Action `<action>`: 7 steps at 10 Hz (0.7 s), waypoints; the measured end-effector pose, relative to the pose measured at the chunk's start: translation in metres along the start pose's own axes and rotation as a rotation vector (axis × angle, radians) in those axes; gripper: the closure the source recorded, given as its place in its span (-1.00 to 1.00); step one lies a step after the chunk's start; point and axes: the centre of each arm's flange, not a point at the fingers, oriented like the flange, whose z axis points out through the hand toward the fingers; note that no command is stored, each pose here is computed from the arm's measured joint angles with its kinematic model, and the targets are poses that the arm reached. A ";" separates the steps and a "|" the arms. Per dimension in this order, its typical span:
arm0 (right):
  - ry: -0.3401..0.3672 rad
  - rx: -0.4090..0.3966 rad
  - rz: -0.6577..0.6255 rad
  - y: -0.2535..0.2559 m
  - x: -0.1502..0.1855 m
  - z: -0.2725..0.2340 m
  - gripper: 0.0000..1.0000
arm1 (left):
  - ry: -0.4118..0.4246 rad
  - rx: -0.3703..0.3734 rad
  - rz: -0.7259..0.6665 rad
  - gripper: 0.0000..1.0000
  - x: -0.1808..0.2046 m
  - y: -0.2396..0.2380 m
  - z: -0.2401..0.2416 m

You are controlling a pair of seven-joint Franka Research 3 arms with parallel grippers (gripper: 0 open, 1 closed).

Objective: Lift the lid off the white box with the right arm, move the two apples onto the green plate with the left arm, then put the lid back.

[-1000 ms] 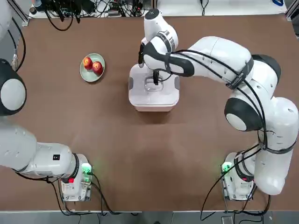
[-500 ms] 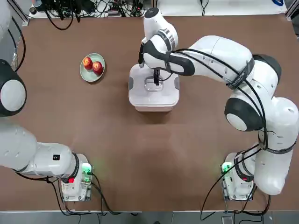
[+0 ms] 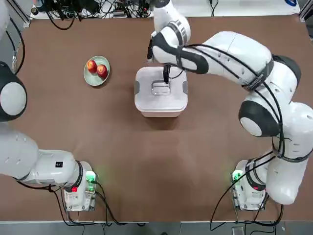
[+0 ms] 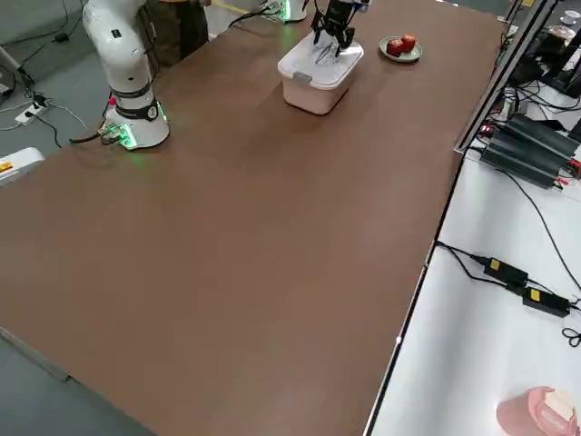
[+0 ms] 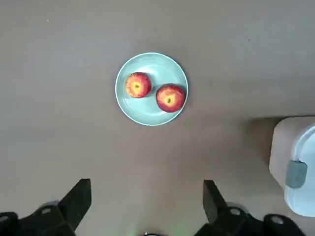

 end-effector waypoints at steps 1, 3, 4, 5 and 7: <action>0.013 -0.009 0.026 0.011 -0.013 -0.014 -1.00 | 0.016 -0.002 -0.030 -1.00 0.002 0.002 -0.001; 0.019 -0.027 0.084 0.036 -0.036 -0.026 -1.00 | 0.050 -0.008 -0.044 -1.00 0.007 0.010 -0.001; 0.016 -0.040 0.157 0.052 -0.050 -0.029 -1.00 | 0.063 -0.011 -0.048 -1.00 0.011 0.012 0.001; 0.014 -0.057 0.260 0.071 -0.068 -0.034 -1.00 | 0.068 -0.012 -0.049 -1.00 0.014 0.013 0.005; 0.016 -0.089 0.511 0.110 -0.112 -0.047 -1.00 | 0.065 -0.013 -0.049 -1.00 0.019 0.013 0.010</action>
